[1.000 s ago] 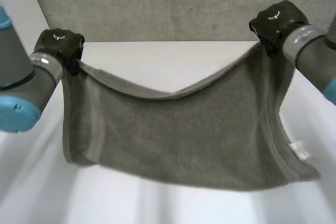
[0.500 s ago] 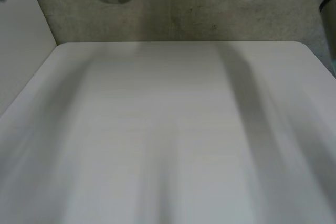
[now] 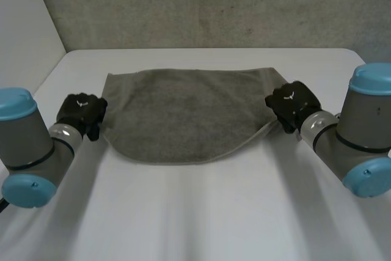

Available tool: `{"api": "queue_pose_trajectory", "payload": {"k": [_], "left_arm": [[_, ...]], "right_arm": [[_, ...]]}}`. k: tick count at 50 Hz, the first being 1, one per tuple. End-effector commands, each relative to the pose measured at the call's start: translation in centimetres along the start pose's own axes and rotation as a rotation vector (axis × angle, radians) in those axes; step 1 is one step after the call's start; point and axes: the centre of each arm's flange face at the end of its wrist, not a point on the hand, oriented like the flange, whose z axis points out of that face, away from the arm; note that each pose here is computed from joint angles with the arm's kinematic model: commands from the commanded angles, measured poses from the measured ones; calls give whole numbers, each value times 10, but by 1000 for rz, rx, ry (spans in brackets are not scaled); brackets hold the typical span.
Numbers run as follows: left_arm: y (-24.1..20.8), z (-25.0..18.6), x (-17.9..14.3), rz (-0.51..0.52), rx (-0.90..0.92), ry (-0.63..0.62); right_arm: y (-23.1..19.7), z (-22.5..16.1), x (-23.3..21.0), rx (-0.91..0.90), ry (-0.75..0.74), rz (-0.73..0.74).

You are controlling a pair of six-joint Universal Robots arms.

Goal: Fold the towel.

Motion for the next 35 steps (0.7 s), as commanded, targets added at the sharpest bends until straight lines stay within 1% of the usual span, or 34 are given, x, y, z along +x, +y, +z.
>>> {"api": "queue_pose_trajectory", "payload": {"k": [1,2,3,5,6,8,9,13,14,16,17,18,19,20,21,22,24,25,27,33,35], "left_arm": [[-5,-10,-7,-2,6,-16],[-14,-14,-14,-5,31,-36],[-14,-15,-14,-5,31,-36],[-24,-23,-30,-13,55,-80],[-24,-23,-30,-13,55,-81],[-33,-33,-44,-20,82,-112],[-33,-33,-44,-20,82,-112],[-48,-49,-53,-52,141,-102],[-48,-49,-53,-52,141,-102],[-56,-62,-59,-81,169,-108],[-56,-62,-59,-81,169,-108],[-61,-71,-62,-88,176,-115],[-67,-82,-63,-88,183,-119],[-67,-82,-63,-88,183,-119],[-77,-95,-65,-88,199,-123],[-77,-95,-65,-88,199,-123],[-97,-120,-69,-77,255,-138],[-97,-120,-69,-77,255,-138],[-110,-134,-71,-67,302,-149],[-110,-134,-69,-65,309,-143],[-98,-122,-66,-77,253,-122]], "right_arm": [[2,-13,2,-28,27,11],[-4,-19,6,-17,44,8],[-4,-19,6,-17,44,8],[-15,-31,13,8,65,4],[-15,-31,13,8,65,4],[-23,-42,20,27,87,1],[-23,-42,20,27,87,1],[-32,-62,49,48,176,-4],[-32,-62,49,48,176,-4],[-42,-80,71,70,244,-8],[-42,-80,71,70,245,-8],[-47,-91,79,72,263,-9],[-52,-102,82,71,259,-8],[-52,-102,82,71,259,-8],[-59,-113,86,80,254,-8],[-59,-113,86,80,254,-8],[-74,-133,90,136,223,-16],[-74,-133,90,137,222,-16],[-81,-140,89,188,172,-30],[-79,-134,91,202,141,-25],[-61,-117,90,139,110,2]]}}
